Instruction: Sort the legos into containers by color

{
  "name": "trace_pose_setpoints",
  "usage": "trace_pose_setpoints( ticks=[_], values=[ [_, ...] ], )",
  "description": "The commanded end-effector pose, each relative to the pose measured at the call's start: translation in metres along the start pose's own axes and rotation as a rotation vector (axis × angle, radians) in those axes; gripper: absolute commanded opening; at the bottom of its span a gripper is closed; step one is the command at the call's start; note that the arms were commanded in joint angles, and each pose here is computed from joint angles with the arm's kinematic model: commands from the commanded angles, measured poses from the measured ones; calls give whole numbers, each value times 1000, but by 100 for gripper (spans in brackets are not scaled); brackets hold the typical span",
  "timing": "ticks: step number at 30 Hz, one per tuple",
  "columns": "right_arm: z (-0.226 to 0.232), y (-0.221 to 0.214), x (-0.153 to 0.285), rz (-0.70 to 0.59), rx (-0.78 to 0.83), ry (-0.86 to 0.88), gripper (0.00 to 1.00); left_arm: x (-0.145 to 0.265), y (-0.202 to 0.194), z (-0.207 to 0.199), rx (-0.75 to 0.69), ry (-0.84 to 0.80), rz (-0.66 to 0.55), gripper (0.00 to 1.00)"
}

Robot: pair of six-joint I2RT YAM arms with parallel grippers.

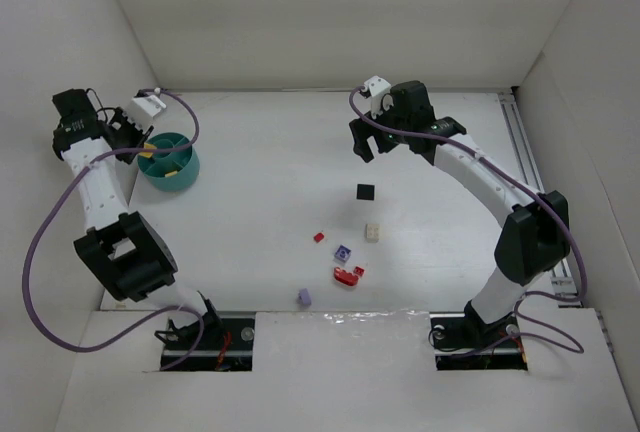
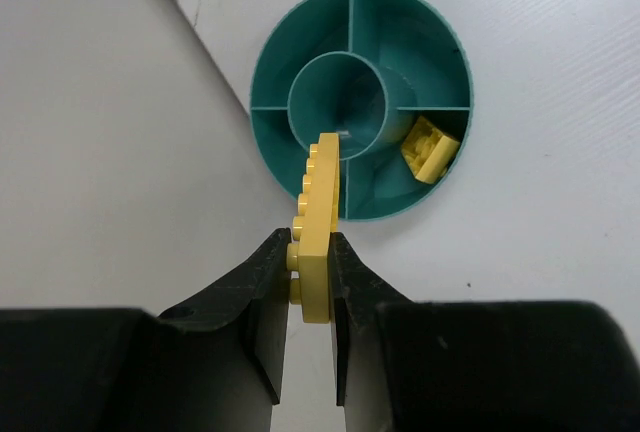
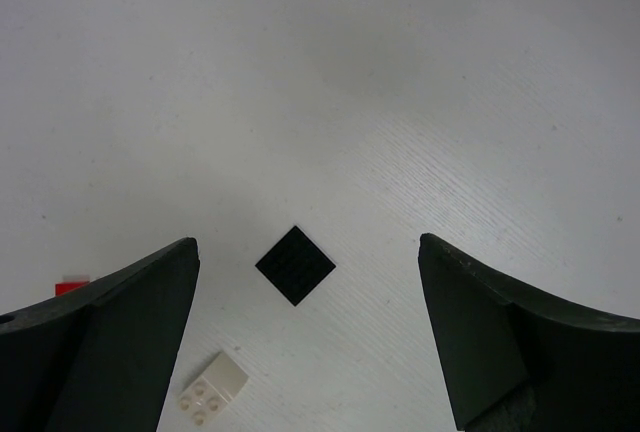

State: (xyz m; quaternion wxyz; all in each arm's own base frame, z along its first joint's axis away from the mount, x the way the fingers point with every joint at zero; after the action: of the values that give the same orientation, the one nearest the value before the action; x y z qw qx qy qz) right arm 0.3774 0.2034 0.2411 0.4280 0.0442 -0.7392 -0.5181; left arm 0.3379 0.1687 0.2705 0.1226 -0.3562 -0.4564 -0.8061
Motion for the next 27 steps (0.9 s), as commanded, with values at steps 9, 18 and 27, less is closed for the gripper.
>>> trace_pose_setpoints(
  ticks=[9, 18, 27],
  values=[
    [0, 24, 2, -70, 5, -3, 95, -8, 3, -18, -152, -306, -58, 9],
    [0, 22, 1, -68, 5, -12, 95, -12, -6, -32, -169, -348, -62, 9],
    [-1, 20, -7, -51, 2, -7, 95, -15, -6, -18, -209, -258, -44, 9]
  ],
)
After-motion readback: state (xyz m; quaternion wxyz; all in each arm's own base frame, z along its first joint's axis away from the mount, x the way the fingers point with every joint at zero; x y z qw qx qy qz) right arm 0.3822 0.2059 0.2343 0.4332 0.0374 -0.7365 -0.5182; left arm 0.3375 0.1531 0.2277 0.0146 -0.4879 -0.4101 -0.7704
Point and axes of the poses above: each gripper's point midway between its finger pads, its own x axis back along the fingers, its own z axis along the line the jaws close on, y = z × x, the point moved 6 cm from there along x, back along the fingers, and after that the axes turned 6 degrees about x, right-handed, at the moved point
